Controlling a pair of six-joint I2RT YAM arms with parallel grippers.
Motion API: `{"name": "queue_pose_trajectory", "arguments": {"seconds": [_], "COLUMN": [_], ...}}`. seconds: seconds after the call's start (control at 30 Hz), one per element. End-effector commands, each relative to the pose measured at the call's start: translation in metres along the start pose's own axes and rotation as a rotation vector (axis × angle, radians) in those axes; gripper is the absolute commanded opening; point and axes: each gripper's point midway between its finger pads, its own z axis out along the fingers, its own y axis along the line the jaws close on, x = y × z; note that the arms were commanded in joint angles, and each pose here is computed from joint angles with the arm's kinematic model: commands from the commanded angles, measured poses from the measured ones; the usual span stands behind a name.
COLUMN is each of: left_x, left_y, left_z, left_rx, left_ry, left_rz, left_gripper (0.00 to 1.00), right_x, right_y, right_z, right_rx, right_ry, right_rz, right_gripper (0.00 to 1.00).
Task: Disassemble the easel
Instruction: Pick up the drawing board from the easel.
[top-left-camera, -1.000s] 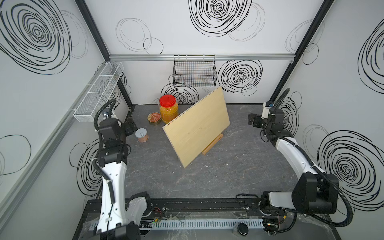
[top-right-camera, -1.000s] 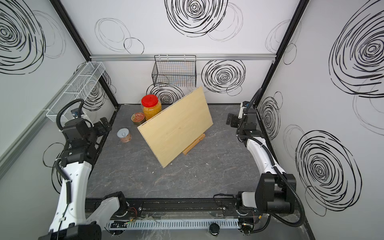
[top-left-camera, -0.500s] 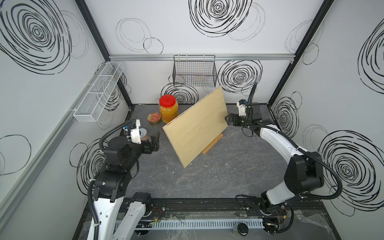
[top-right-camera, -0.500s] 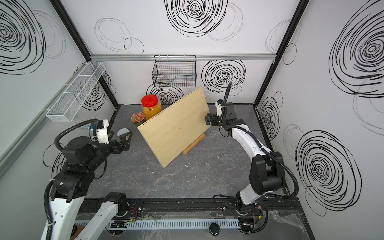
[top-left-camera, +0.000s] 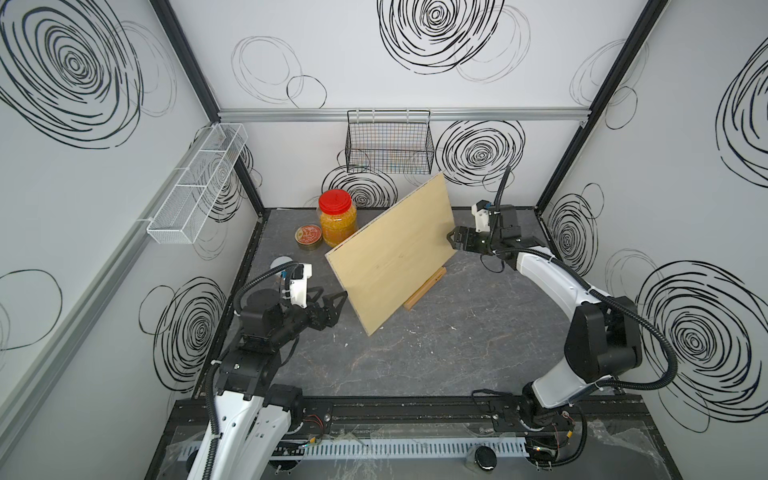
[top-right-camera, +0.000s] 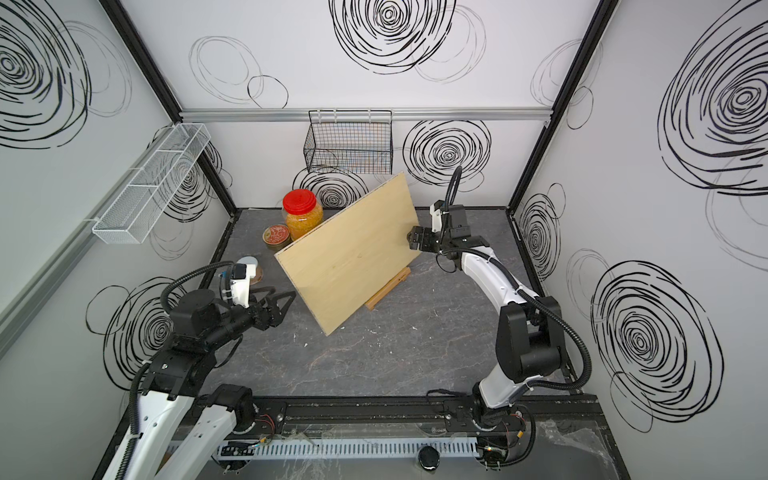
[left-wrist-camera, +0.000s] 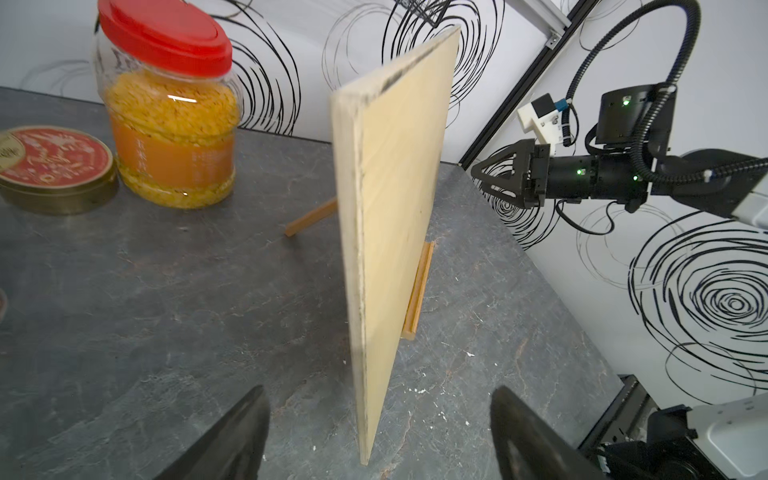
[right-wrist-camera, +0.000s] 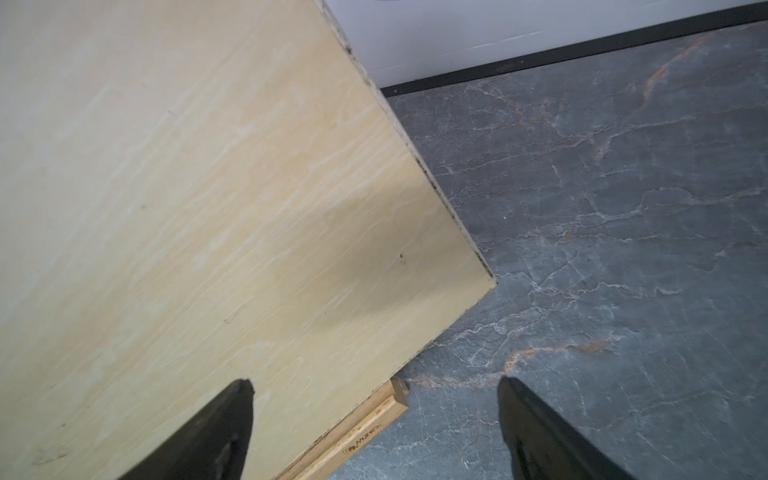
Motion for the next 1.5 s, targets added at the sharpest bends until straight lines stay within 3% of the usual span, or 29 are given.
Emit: {"name": "queue_pose_trajectory", "arguments": {"seconds": [0.0,0.17,0.3,0.43,0.8,1.07,1.27,1.47], "left_x": [-0.023,-0.020,-0.026,-0.027,-0.021,-0.021,-0.015,-0.015], "left_y": [-0.017,-0.009,-0.007,-0.006,-0.013,-0.023,-0.030,-0.028], "left_z": [0.001,0.009,0.014,0.023,0.036,0.041,0.051,0.054], "left_rx": [0.073,0.073,0.120,0.166,0.242,0.296,0.343,0.331], "left_ry": [-0.109,-0.160,-0.257,-0.295,-0.287,-0.304,-0.240,-0.241], "left_rz": [0.038,0.036,-0.016,-0.057,0.042,0.109,0.139,0.171], "left_gripper": [0.85,0.84,0.71,0.68,0.54,0.52,0.51,0.38], "right_x": [0.007,0.015,0.020,0.020,0.030,0.036,0.041,0.044], "right_y": [0.004,0.003,0.003,0.003,-0.002,-0.001,0.002,0.004], "right_z": [0.003,0.007,0.008,0.007,0.008,0.008,0.009,0.009], "right_rx": [-0.021,-0.049,-0.067,-0.074,-0.078,-0.092,-0.109,-0.113], "right_ry": [0.023,0.047,0.054,0.057,0.079,0.091,0.101,0.107], "right_rz": [0.035,0.090,0.122,0.133,0.149,0.163,0.174,0.171], "right_gripper": [0.94,0.95,0.95,0.95,0.95,0.94,0.93,0.93]}}
